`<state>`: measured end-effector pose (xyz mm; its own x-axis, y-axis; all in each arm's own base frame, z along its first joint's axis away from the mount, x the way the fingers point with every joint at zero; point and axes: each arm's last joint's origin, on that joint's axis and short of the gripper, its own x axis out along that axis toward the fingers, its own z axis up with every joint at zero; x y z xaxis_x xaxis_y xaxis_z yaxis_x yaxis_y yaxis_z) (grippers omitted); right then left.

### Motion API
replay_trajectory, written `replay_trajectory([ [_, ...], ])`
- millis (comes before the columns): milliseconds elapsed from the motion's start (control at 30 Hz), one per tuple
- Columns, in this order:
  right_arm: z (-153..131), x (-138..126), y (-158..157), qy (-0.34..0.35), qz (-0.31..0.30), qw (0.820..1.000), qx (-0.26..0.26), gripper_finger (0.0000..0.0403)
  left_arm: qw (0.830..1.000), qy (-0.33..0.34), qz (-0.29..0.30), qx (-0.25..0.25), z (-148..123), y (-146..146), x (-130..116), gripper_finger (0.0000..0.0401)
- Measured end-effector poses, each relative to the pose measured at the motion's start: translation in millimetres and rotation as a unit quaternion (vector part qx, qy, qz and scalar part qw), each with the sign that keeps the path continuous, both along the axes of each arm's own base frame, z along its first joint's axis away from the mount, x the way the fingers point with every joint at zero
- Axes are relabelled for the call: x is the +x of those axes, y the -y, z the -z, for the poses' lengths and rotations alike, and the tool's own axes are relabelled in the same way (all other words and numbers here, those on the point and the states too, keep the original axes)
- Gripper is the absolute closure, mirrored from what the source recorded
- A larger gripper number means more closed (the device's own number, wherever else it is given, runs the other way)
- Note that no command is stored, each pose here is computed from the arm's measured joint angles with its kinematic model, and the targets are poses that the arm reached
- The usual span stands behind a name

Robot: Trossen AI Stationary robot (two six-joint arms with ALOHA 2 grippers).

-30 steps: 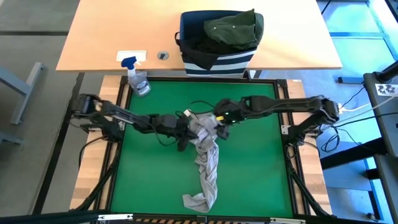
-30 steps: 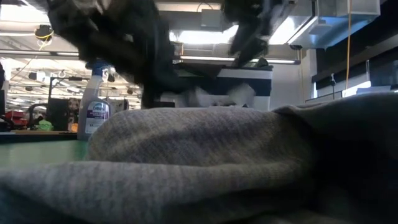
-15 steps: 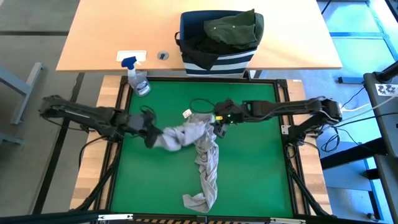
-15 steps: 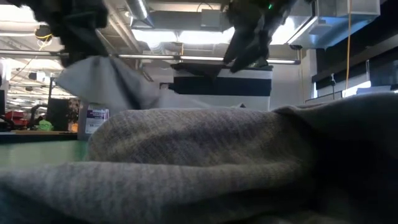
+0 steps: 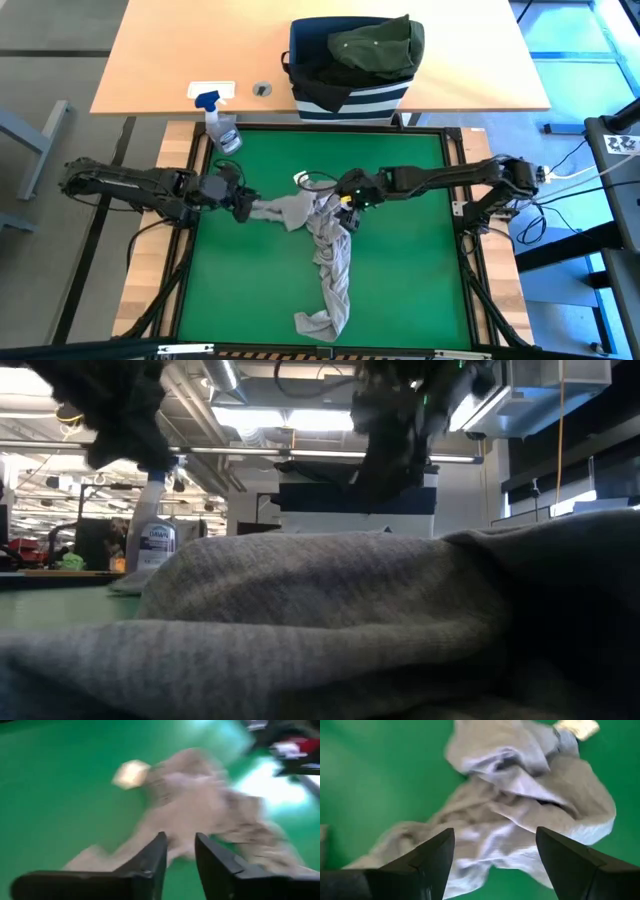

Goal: Fold Laundry from Bin
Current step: Fold the gray shirt

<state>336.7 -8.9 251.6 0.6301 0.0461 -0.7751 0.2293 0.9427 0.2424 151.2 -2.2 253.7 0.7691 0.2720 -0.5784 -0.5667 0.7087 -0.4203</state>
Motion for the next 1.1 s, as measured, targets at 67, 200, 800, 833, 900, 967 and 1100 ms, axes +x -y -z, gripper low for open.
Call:
replay_trajectory([
  [67, -26, -5, -1, 0.012, -0.008, 1.000, 0.007, 0.0123, 0.997, 0.043, 0.060, 0.016, -8, 2, 10, 0.0277],
  [200, -53, -16, -1, 0.035, -0.021, 0.999, -0.013, 0.0123, 0.990, 0.040, 0.114, 0.069, -4, 5, 32, 0.0256],
  [800, -26, -33, 1, -0.055, -0.046, 0.994, -0.077, 0.0123, 0.986, -0.118, 0.114, 0.042, 89, -51, 101, 0.0256],
  [833, -25, -33, 1, -0.054, -0.048, 0.994, -0.078, 0.0123, 0.986, -0.112, 0.121, 0.039, 91, -54, 103, 0.0258],
  [900, -23, -34, 1, -0.058, -0.053, 0.994, -0.082, 0.0123, 0.983, -0.092, 0.158, 0.019, 95, -60, 107, 0.0267],
  [967, -21, -35, 1, -0.061, -0.055, 0.993, -0.083, 0.0123, 0.978, -0.076, 0.193, -0.009, 99, -62, 109, 0.0284],
  [1100, -21, -34, 1, -0.059, -0.056, 0.993, -0.084, 0.0123, 0.971, -0.069, 0.223, -0.041, 101, -62, 109, 0.0352],
])
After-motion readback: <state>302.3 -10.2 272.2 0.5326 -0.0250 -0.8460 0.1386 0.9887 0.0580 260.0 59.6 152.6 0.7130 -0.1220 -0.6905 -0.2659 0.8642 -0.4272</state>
